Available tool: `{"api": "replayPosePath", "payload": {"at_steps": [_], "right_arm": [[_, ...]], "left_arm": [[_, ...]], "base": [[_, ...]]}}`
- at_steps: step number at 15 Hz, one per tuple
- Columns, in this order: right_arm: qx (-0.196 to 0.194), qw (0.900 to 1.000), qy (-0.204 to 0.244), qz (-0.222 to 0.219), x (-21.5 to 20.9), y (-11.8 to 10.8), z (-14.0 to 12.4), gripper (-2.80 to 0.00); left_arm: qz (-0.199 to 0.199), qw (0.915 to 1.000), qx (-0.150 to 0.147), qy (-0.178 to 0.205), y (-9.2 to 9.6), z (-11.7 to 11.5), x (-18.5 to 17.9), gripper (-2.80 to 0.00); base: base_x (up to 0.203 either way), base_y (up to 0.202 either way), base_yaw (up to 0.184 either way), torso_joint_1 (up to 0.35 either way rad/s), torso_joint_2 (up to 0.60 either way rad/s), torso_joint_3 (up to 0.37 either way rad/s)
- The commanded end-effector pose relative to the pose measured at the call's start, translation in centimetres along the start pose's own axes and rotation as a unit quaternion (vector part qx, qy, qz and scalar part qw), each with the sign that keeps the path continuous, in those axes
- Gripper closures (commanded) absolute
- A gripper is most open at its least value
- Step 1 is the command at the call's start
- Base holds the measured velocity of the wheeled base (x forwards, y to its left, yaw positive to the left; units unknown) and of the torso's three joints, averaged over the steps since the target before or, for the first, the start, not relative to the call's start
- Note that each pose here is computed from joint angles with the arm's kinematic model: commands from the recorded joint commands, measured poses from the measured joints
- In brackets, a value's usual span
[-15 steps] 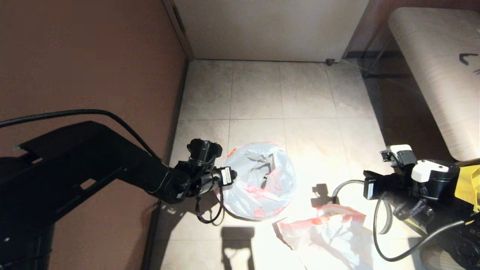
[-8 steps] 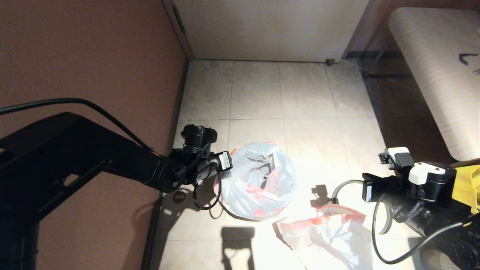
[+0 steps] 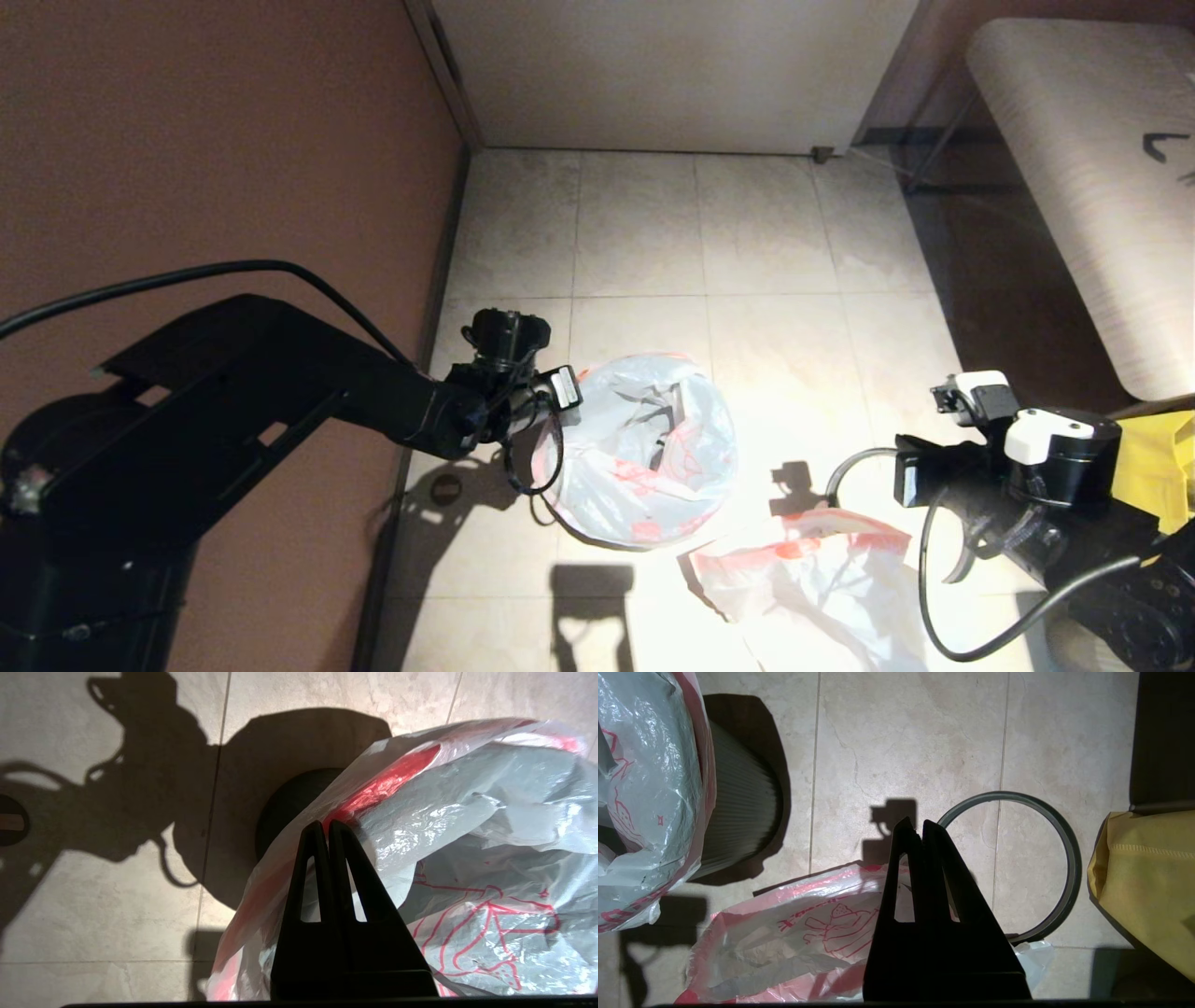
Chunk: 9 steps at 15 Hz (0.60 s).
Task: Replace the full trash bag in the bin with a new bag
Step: Put the new garbage bag on the trash can
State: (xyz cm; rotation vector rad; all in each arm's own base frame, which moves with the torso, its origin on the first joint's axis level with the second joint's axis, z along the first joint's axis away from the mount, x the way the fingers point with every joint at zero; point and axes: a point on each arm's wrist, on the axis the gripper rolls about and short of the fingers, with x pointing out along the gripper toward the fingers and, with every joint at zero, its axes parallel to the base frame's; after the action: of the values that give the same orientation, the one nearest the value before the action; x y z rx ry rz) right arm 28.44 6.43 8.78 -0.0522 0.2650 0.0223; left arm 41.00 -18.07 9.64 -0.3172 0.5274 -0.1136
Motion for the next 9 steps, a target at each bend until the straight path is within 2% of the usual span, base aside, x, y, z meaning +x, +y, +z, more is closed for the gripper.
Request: {"api": "replayPosePath", "payload": {"at_steps": [1, 6, 9], "right_arm": [[0.001, 1.0, -0.004, 0.0, 0.1, 0.0, 0.0, 0.0], [0.003, 1.0, -0.014, -0.002, 0.7, 0.1, -0.6, 0.0], [0.003, 1.0, -0.013, -0.002, 0.9, 0.1, -1.0, 0.0]], "left_arm": [[0.005, 1.0, 0.0, 0.006, 0.0, -0.5, 1.3, 0.0], [0.007, 0.9999, 0.0, 0.013, -0.2, -0.4, 2.2, 0.0], [0.019, 0.9994, 0.004, 0.029, 0.4, -2.0, 3.9, 0.0]], "base": [[0.0, 0.0, 0.0, 0.0, 0.0, 0.0], [0.0, 0.0, 0.0, 0.0, 0.0, 0.0], [0.0, 0.0, 0.0, 0.0, 0.0, 0.0]]}}
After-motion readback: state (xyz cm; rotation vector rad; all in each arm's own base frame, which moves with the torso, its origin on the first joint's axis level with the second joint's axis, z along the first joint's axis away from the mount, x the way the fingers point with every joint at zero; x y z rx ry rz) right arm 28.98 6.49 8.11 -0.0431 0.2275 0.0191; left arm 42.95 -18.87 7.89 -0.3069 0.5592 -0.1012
